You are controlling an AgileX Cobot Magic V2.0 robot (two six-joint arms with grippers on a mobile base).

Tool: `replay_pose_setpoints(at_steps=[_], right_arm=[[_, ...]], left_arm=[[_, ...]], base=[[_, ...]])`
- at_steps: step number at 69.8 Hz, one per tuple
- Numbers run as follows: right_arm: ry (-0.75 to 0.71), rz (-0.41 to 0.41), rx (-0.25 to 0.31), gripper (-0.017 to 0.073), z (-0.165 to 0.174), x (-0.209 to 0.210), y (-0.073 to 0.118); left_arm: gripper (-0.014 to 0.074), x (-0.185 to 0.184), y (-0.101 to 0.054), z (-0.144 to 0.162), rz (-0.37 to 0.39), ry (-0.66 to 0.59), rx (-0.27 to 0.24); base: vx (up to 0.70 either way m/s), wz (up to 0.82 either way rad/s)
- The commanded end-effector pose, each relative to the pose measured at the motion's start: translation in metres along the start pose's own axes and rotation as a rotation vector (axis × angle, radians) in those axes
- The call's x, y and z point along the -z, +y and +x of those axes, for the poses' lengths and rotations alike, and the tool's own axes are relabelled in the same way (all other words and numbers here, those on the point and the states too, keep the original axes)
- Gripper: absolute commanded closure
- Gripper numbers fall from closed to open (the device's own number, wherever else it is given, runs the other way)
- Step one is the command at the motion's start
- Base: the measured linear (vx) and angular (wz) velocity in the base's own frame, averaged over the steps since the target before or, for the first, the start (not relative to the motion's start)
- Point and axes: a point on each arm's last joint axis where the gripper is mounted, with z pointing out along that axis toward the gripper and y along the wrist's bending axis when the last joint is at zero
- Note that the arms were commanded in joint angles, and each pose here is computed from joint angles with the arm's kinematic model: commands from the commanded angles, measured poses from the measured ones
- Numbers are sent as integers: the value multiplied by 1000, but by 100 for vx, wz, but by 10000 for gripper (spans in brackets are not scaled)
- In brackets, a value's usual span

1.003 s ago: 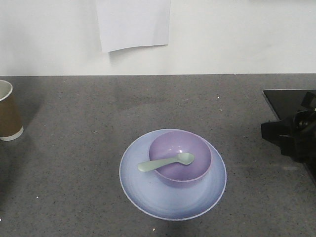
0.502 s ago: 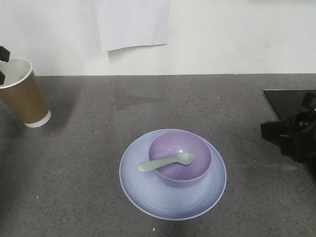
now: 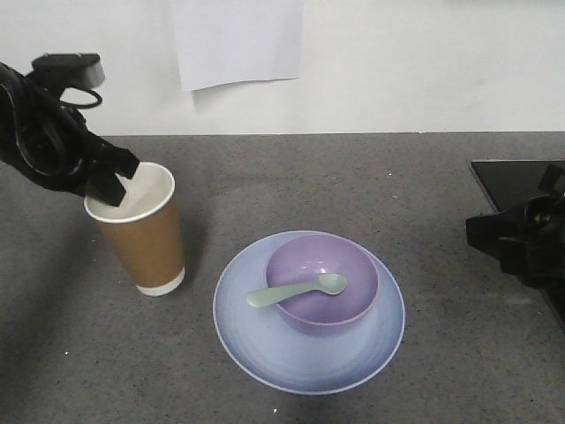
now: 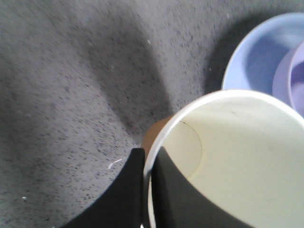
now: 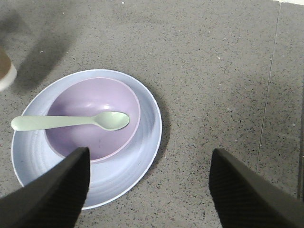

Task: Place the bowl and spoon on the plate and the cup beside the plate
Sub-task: 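Grip the brown paper cup rim with the left gripper and slide it toward the plate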

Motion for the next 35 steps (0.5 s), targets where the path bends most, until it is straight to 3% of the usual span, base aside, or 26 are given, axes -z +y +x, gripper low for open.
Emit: replay_pose_setpoints(at_steps=[1, 14, 35], right_arm=[[-102, -4, -2, 53, -12, 9, 0], [-106, -4, -5, 53, -12, 9, 0], [-113, -6, -11, 53, -13, 9, 1]], left_arm=[[602, 13, -13, 3, 11, -106, -17], [602, -1, -17, 16, 13, -100, -20], [602, -18, -13, 24, 19, -147, 21]], base=[[0, 0], [0, 0], [0, 0]])
